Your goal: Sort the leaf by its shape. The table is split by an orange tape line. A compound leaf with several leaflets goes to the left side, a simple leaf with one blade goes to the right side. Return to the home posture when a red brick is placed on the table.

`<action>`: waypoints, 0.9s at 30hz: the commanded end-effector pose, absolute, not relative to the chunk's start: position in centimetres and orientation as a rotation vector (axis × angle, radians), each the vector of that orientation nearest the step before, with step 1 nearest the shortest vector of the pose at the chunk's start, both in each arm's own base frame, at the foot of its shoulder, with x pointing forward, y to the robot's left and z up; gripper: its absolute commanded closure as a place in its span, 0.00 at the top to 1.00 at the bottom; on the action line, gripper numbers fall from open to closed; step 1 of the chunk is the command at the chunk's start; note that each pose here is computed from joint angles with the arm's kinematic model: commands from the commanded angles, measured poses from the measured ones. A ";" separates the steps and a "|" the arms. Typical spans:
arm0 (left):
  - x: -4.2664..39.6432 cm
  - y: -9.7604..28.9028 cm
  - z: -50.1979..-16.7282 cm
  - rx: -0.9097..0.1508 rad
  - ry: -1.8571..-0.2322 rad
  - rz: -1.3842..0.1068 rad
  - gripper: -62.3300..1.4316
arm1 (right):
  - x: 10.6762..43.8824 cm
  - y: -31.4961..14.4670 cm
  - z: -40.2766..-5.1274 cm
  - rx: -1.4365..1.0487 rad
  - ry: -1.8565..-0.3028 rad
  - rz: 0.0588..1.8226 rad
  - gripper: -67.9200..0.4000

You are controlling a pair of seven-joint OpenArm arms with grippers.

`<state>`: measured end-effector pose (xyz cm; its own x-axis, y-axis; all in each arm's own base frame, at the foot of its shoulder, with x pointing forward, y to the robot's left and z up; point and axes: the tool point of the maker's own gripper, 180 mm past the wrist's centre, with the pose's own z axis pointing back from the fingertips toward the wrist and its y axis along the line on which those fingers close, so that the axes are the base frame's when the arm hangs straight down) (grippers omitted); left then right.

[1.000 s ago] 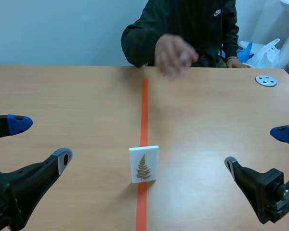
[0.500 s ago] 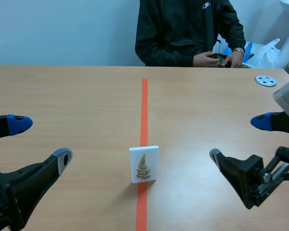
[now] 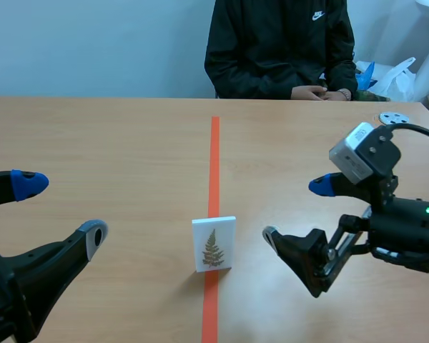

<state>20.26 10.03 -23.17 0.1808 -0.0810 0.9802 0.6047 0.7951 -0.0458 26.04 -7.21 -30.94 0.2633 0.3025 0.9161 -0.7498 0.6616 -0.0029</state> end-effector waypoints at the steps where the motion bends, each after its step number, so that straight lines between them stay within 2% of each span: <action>1: 20.4 9.7 -22.4 -0.498 -1.342 -0.504 1.00 | 26.7 -6.8 -30.0 0.507 -1.127 0.775 0.96; 11: 20.4 9.7 -22.4 -0.498 -1.342 -0.504 1.00 | 27.3 -2.3 -32.8 0.590 -1.133 0.872 0.96; 21: 20.4 9.7 -22.4 -0.498 -1.341 -0.504 1.00 | 25.8 2.0 -35.3 0.653 -1.114 0.998 0.95; 27: 20.4 9.7 -22.4 -0.498 -1.341 -0.504 1.00 | 25.3 2.4 -35.4 0.657 -1.123 1.035 0.68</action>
<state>20.25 10.02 -23.17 0.1808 -0.0809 0.9802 0.6050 0.7949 -0.0460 24.21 2.70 -36.68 0.1168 0.3441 0.9316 -0.9167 0.3982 -0.0321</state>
